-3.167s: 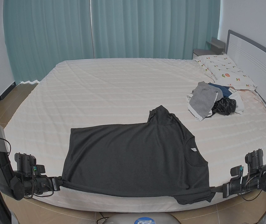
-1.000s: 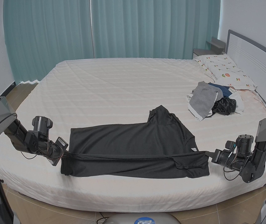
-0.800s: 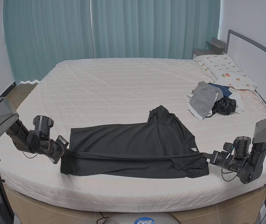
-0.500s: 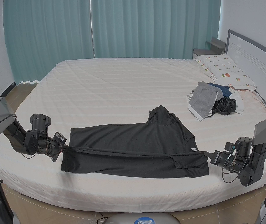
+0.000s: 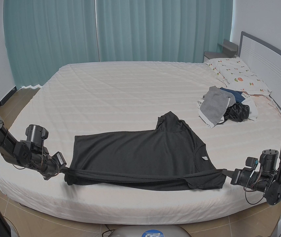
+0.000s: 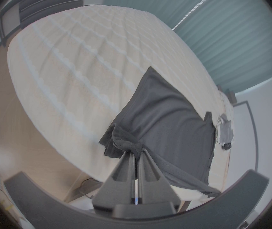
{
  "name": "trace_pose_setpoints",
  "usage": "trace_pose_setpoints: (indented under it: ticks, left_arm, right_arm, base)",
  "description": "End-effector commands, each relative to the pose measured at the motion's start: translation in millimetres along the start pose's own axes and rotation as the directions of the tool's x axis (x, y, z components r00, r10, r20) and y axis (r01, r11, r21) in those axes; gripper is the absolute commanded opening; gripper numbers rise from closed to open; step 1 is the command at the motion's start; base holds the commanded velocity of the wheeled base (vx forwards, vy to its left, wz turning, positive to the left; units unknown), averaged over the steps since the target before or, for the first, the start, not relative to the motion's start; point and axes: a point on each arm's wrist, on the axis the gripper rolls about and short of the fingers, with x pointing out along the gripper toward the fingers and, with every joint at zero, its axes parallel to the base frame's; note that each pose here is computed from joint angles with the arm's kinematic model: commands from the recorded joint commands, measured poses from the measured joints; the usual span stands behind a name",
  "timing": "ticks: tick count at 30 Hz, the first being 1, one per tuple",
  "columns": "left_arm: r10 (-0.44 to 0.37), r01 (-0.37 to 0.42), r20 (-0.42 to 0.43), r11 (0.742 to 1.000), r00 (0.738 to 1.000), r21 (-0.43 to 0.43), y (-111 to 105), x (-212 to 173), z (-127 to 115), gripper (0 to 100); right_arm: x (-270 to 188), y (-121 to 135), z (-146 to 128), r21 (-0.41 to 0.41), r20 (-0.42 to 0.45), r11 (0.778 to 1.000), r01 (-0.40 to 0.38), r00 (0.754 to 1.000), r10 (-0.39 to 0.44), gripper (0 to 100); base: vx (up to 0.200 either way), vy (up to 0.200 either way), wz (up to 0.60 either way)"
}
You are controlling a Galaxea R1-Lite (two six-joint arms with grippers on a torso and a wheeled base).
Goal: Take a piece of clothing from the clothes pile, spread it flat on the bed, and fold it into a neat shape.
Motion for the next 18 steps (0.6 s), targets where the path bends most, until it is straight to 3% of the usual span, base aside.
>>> trace_pose_setpoints:
  ticks: [1, 8, 11, 18]
  left_arm:
    - [0.008, -0.008, -0.008, 0.999, 1.000, 0.040, 0, -21, -5, 0]
    - [0.077, -0.064, -0.099, 0.989, 0.992, 0.131, 6, -28, -16, 0]
    - [0.120, -0.086, -0.154, 0.974, 0.981, 0.212, 12, -33, -25, 0]
    - [0.139, -0.088, -0.173, 0.958, 0.975, 0.274, 16, -44, -34, 0]
  right_arm:
    - [-13, 9, 3, -0.037, 0.020, 0.999, -0.016, 1.000, 0.017, 0]
    - [-18, 12, 7, -0.048, 0.044, 0.999, -0.023, 0.999, 0.025, 0]
    - [-18, 12, 7, -0.052, 0.046, 0.998, -0.023, 0.999, 0.025, 0]
    - [-23, 12, 4, -0.065, 0.035, 0.998, -0.013, 0.999, 0.016, 0]
  base:
    - [0.000, 0.000, 0.00]
    - [0.000, 0.000, 0.00]
    - [0.000, 0.000, 0.00]
    - [0.000, 0.000, 0.00]
